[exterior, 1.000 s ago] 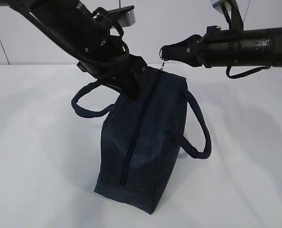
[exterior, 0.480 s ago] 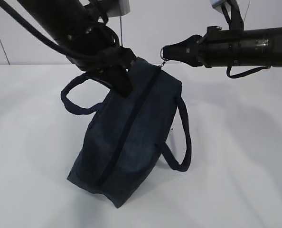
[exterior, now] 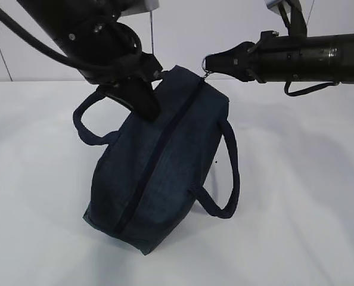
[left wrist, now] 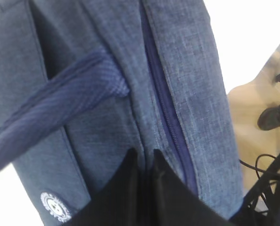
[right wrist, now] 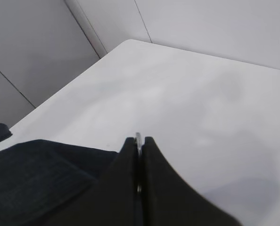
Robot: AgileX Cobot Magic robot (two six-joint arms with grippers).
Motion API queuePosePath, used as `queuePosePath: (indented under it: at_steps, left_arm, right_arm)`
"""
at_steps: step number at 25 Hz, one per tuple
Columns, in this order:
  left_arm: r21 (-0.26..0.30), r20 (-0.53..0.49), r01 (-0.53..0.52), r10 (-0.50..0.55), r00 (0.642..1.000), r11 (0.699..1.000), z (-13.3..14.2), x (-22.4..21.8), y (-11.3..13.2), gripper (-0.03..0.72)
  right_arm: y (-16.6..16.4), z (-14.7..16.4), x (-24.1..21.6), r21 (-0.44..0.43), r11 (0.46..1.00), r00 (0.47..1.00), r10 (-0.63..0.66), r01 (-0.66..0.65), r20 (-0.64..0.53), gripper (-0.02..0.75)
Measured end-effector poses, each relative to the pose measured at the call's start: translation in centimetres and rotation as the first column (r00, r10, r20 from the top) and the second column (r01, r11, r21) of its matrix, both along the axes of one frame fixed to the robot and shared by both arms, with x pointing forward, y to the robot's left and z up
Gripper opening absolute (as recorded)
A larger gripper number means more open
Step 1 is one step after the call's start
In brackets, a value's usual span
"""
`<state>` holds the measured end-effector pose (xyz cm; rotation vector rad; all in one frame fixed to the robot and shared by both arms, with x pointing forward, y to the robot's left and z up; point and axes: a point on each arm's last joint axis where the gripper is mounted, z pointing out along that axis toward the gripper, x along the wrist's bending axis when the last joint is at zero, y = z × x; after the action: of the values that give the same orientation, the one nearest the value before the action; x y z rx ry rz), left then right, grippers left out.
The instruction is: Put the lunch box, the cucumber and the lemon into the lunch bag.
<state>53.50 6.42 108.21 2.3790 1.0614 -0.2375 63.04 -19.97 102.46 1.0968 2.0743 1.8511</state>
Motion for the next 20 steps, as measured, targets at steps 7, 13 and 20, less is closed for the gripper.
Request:
queuePosePath:
  at_steps: [7, 13, 20]
  left_arm:
    - [-0.031, -0.016, 0.026, -0.026, 1.000, 0.999, 1.0, -0.8, 0.1, -0.008]
    - [-0.070, -0.026, 0.052, -0.054, 0.998, 0.996, 2.0, -1.6, 0.2, -0.008]
    - [-0.072, -0.026, 0.060, -0.062, 0.998, 0.996, 2.3, -1.9, 0.3, -0.008]
  right_arm:
    - [0.0, -0.1, 0.1, -0.015, 1.000, 1.000, -0.010, 0.010, 0.006, 0.000]
    - [0.0, -1.7, 0.7, -0.015, 1.000, 0.999, -0.027, 0.026, -0.032, 0.000]
    - [0.0, -3.5, 1.3, -0.028, 0.999, 0.997, -0.039, 0.037, -0.065, 0.000]
